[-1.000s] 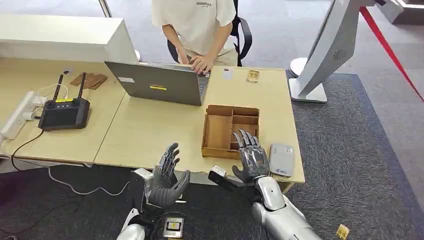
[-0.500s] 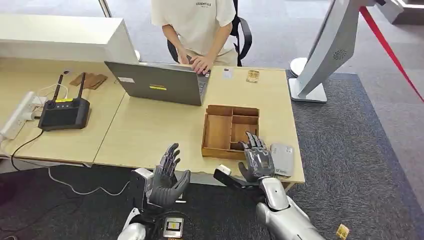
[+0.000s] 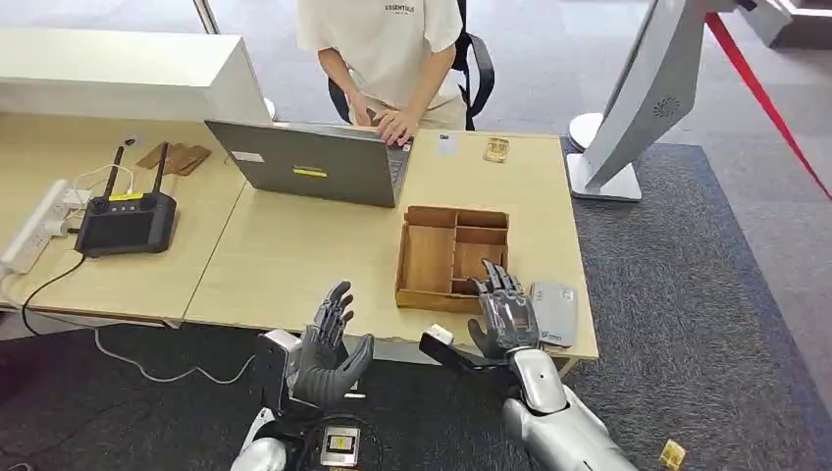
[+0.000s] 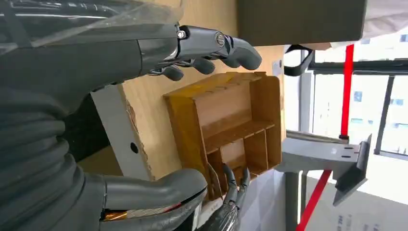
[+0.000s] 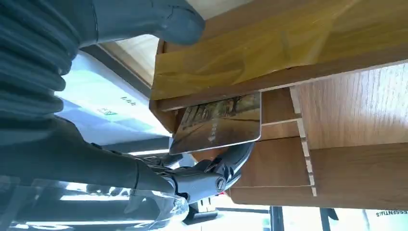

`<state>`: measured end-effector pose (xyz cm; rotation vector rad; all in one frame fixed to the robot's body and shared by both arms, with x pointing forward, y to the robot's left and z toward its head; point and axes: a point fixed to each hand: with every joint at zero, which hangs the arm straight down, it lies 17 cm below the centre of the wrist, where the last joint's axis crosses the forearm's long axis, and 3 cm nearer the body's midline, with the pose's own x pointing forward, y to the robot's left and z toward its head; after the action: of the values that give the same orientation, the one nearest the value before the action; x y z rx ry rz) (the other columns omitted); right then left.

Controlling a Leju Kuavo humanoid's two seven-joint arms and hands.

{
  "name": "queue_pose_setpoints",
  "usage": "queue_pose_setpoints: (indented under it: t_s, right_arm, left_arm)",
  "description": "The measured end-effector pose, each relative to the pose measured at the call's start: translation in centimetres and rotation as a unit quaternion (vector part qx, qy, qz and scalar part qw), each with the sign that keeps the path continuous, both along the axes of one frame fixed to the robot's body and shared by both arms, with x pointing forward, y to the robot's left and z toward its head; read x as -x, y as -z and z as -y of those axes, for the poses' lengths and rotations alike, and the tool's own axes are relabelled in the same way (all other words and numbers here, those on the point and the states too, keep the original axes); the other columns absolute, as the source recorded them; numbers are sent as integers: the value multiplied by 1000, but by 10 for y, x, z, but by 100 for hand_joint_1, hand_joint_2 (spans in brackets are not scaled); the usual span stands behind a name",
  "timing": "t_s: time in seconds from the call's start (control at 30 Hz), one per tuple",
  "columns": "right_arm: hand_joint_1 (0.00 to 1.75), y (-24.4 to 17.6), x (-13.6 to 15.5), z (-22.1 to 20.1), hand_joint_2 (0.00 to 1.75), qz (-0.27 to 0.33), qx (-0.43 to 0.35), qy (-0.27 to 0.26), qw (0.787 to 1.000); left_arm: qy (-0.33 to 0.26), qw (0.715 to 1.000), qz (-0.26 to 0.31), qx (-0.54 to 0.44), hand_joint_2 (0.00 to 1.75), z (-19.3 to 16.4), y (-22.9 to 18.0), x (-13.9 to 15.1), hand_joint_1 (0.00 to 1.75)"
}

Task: Pass the card to the sensor for recognition and then transmit it.

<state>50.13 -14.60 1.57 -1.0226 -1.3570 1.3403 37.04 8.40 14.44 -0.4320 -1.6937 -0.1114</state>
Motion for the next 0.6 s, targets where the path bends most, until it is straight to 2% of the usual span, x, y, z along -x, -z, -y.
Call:
queue_pose_setpoints:
  t_s: [0.07,0.1,0.13,0.23,0.27,0.6]
  right_arm:
    - [56,0,0,0,175,0,0,0,1000]
    - [115,0,0,0,175,0,0,0,1000]
    - [145,0,0,0,175,0,0,0,1000]
    - [155,0,0,1,175,-1,3,0,1000]
    - [175,1,0,2,175,-3,4,3,1000]
    - [175,-4,-6,1,175,0,10,4,1000]
  left_arm:
    - [0,1000,0,0,175,0,0,0,0]
    - [0,1000,0,0,175,0,0,0,0]
    - [0,1000,0,0,175,0,1,0,0]
    - [5,1000,-2,-2,175,4,2,2,0]
    - [6,1000,-2,-3,175,5,3,2,0]
    - [7,1000,-1,-15,175,5,6,4,0]
